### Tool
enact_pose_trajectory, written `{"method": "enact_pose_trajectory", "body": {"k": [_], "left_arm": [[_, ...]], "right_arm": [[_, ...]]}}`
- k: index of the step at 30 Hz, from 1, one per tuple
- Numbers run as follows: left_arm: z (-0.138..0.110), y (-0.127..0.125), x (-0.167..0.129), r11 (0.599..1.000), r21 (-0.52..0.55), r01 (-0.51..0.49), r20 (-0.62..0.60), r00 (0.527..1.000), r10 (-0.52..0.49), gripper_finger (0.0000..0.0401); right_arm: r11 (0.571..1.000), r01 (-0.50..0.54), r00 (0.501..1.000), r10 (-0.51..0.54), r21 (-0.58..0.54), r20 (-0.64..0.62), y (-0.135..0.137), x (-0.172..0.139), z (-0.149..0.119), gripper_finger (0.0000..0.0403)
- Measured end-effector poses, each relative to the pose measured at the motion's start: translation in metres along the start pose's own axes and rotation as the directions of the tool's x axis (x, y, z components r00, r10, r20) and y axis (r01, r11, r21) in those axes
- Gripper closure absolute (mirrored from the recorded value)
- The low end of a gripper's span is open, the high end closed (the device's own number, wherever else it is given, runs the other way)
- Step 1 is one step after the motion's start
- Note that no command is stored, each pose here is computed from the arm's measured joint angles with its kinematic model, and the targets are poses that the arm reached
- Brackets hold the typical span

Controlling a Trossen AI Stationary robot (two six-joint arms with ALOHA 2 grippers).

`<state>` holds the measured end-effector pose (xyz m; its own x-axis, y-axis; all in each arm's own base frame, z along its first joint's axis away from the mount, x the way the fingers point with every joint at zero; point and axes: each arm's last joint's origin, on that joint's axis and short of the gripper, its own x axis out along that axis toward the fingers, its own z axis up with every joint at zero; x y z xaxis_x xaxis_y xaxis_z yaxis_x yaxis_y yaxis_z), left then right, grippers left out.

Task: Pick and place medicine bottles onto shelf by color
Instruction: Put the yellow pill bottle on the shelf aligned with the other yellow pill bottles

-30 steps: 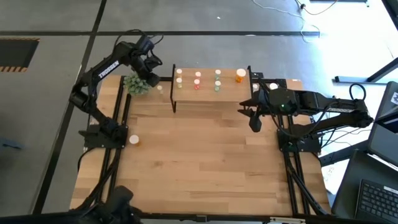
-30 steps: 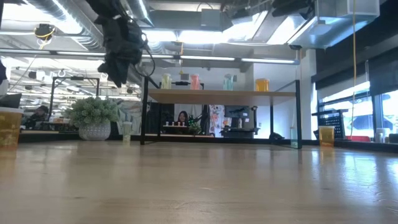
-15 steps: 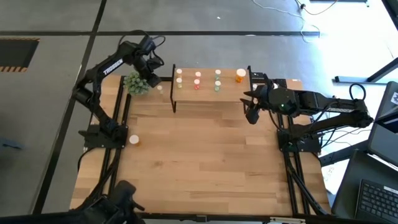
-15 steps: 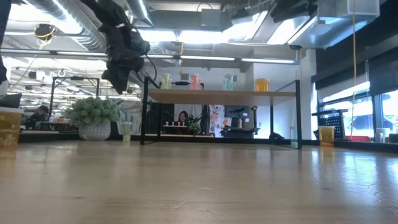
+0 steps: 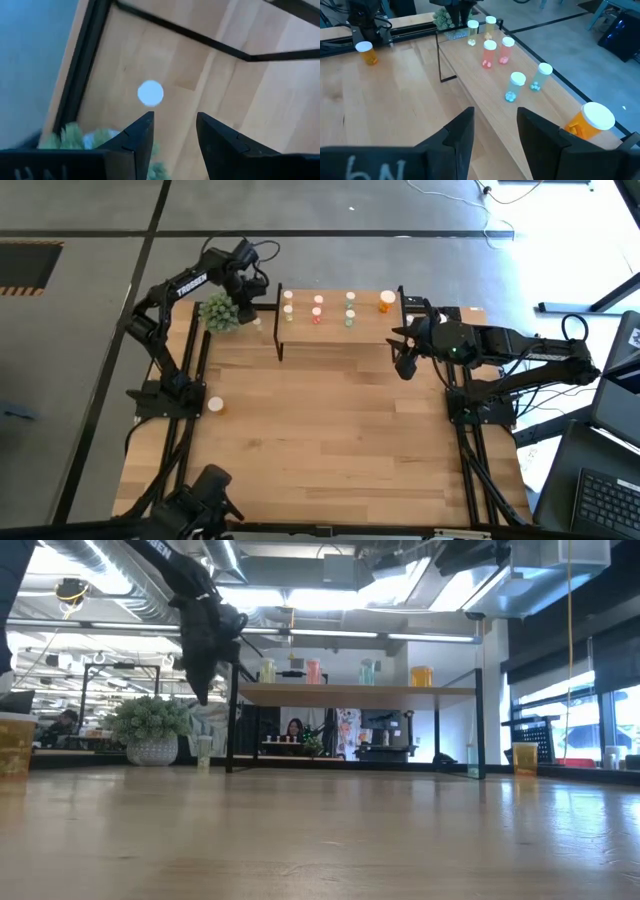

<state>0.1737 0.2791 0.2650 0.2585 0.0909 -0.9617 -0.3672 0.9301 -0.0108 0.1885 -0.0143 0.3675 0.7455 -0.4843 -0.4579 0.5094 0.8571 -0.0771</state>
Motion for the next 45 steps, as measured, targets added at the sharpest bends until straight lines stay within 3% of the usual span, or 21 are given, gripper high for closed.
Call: {"method": "enact_pose_trajectory", "body": {"k": [4,12,31,45], "left_arm": [[0.001,0.0,0.001,0.986,0.166,0.012,0.012,1.0,-0.014,0.0259],[0.003,0.002,0.002,0.941,0.338,-0.013,0.034,0.999,0.001,0.0259],[-0.01,0.003,0.048,0.949,0.297,-0.103,0.077,0.994,0.084,0.0259],[-0.015,0.003,0.056,0.968,0.221,-0.117,0.059,0.993,0.106,0.0259]], "right_arm": [[1.0,0.0,1.0,0.0,0.0,0.0,0.0,0.0,0.0,0.0251],[1.0,0.0,1.0,0.0,0.0,0.0,0.0,0.0,0.0,0.0251],[1.0,0.0,1.0,0.0,0.001,0.0,0.0,0.0,0.0,0.0251],[1.0,0.0,1.0,0.0,0.002,0.001,0.0,0.0,0.0,0.0251]]}}
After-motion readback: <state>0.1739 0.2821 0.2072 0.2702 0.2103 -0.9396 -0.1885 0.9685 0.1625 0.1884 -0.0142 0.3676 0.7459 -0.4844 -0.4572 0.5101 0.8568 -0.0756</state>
